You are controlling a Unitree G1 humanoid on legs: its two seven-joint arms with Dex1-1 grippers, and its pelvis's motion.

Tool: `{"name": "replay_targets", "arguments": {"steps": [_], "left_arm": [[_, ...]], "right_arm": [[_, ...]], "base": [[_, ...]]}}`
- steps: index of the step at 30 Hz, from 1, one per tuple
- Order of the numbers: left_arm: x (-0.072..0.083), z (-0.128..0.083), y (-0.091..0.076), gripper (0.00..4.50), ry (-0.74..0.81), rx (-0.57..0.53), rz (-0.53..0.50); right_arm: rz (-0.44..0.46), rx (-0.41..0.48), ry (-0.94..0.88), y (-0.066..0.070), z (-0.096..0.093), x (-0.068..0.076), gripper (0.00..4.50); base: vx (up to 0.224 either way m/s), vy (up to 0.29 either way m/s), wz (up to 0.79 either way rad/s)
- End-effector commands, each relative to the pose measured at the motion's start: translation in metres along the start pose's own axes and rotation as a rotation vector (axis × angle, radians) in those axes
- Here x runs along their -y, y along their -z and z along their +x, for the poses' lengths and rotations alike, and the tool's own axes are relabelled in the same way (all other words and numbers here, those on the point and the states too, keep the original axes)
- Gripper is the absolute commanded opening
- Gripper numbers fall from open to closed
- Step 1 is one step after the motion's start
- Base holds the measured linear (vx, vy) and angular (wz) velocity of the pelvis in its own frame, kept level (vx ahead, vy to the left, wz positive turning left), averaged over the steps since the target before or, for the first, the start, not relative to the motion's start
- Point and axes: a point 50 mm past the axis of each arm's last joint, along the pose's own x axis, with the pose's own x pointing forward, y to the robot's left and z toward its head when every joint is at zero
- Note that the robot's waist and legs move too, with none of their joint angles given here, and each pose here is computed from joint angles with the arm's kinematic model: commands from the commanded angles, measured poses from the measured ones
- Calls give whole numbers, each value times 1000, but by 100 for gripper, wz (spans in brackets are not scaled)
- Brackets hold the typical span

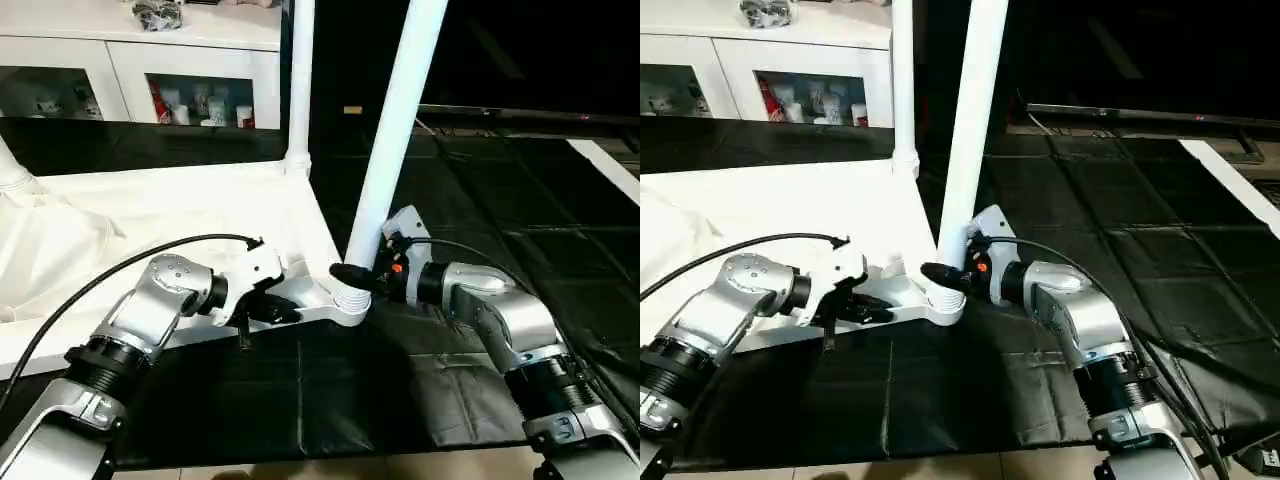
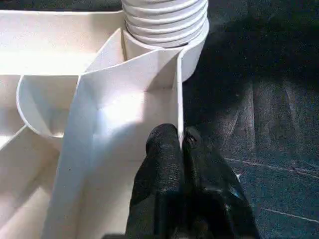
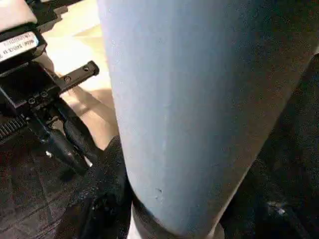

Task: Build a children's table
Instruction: Insert table leg to table base

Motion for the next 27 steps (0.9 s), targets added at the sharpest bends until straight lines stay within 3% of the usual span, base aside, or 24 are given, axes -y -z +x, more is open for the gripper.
{"name": "replay_targets", "arguments": {"steps": [1, 7, 12, 13, 17, 21, 27], "left_arm": [[-2, 0, -1, 0, -4, -29, 16], [-8, -3, -5, 0, -63, -2, -3], [-11, -6, -7, 0, -88, 24, -22], [-15, -7, -10, 0, -123, 45, -39], [-20, -9, -11, 0, -163, 60, -57], [-24, -11, -11, 0, -196, 59, -70], [-25, -12, -11, 0, -198, 42, -60]], "right_arm": [[60, -5, 23, 6, -2, 6, 193], [185, 86, 62, 16, -10, 11, 192], [228, 126, 96, 27, -14, 12, 191], [248, 162, 103, 39, -17, 7, 191], [259, 198, 105, 49, -19, 0, 191], [237, 222, 119, 59, -22, -8, 191], [45, 102, 82, 70, -24, -17, 191]], "base": [[0, 0, 0], [0, 0, 0], [0, 0, 0], [0, 0, 0], [0, 0, 0], [0, 0, 0], [0, 0, 0]]}}
